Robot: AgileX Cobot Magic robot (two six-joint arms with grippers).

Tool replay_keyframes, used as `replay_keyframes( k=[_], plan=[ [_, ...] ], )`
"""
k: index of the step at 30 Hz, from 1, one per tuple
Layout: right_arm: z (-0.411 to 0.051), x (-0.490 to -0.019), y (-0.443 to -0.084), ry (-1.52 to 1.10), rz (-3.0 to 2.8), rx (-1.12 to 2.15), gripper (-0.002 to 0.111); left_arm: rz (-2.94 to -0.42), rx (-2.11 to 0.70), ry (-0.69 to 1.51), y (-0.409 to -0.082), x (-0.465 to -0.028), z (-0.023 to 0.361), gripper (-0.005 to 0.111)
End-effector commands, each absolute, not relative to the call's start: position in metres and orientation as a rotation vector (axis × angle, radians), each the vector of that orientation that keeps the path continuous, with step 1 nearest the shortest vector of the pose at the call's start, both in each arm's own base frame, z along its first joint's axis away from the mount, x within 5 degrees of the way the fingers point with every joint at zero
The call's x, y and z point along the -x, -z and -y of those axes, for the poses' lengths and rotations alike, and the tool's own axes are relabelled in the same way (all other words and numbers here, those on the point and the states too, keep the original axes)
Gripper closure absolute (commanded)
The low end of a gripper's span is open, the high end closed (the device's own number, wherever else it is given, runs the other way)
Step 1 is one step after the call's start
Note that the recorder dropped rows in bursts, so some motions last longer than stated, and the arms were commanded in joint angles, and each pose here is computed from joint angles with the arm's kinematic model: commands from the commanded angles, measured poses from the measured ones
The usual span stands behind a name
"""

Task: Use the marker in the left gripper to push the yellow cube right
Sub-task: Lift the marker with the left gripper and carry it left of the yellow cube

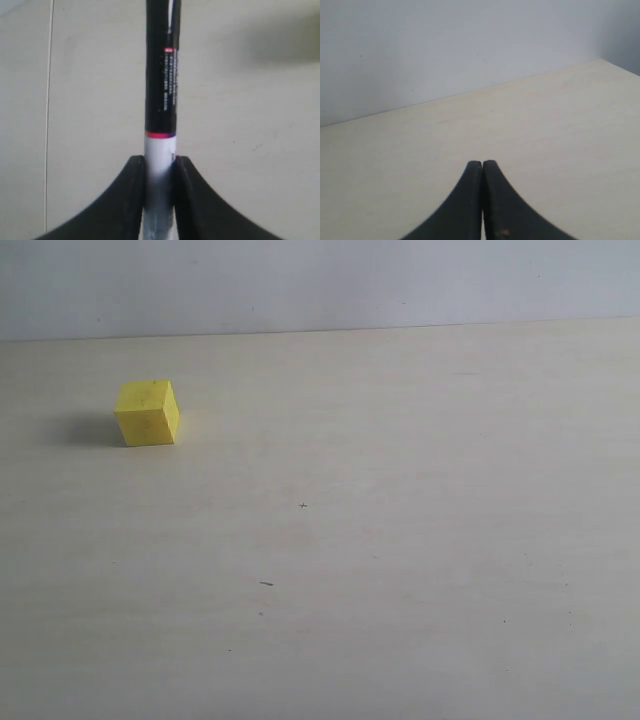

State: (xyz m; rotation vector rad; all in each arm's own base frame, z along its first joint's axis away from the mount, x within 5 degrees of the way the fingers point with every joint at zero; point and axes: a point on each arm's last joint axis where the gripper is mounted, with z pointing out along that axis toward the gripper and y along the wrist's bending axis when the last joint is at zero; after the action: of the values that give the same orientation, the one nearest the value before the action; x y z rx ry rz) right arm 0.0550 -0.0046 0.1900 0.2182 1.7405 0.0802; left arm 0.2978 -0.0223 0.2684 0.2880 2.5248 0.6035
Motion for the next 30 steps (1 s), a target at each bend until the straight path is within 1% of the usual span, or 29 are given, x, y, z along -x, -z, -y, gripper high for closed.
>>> replay_keyframes(
  k=[1, 2, 3, 5, 8, 10, 11, 15, 17, 22, 24, 26, 30],
  plan=[
    [0.005, -0.055, -0.189, -0.079, -1.732, -0.225, 0.108, -2.442, -0.602, -0.578, -0.251, -0.329, 0.003, 0.107],
    [0.005, -0.055, -0.189, -0.079, -1.732, -0.225, 0.108, -2.426, -0.594, -0.567, -0.247, -0.338, -0.001, 0.107],
    [0.005, -0.055, -0.189, -0.079, -1.732, -0.225, 0.108, -2.413, -0.594, -0.548, -0.236, -0.355, -0.005, 0.107],
    [0.005, -0.055, -0.189, -0.079, -1.732, -0.225, 0.108, -2.405, -0.801, -0.598, -0.214, -0.378, -0.009, 0.107],
    [0.005, -0.055, -0.189, -0.079, -1.732, -0.225, 0.108, -2.322, -1.293, -0.686, -0.181, -0.402, -0.008, 0.107],
    [0.005, -0.055, -0.189, -0.079, -1.732, -0.225, 0.108, -2.326, -1.346, -0.646, -0.170, -0.416, -0.015, 0.107],
    [0.005, -0.055, -0.189, -0.079, -1.732, -0.225, 0.108, -2.349, -1.327, -0.581, -0.168, -0.422, -0.017, 0.107],
    [0.005, -0.055, -0.189, -0.079, -1.732, -0.225, 0.108, -2.342, -1.560, -0.251, -0.168, -0.430, -0.028, 0.107],
    [0.005, -0.055, -0.189, -0.079, -1.732, -0.225, 0.108, -2.293, -1.628, -0.186, -0.169, -0.433, -0.039, 0.107],
    [0.005, -0.055, -0.189, -0.079, -1.732, -0.225, 0.108, -2.153, -1.909, -0.141, -0.161, -0.425, -0.064, 0.107],
    [0.005, -0.055, -0.189, -0.083, -1.733, -0.221, 0.108, -2.175, -1.867, -0.101, -0.155, -0.425, -0.069, 0.107],
    [0.004, -0.055, -0.189, -0.086, -1.733, -0.218, 0.108, -2.184, -1.821, -0.117, -0.149, -0.428, -0.074, 0.107],
    [0.004, -0.055, -0.189, -0.086, -1.733, -0.218, 0.108, -2.123, -1.869, -0.184, -0.141, -0.434, -0.077, 0.107]
  ],
)
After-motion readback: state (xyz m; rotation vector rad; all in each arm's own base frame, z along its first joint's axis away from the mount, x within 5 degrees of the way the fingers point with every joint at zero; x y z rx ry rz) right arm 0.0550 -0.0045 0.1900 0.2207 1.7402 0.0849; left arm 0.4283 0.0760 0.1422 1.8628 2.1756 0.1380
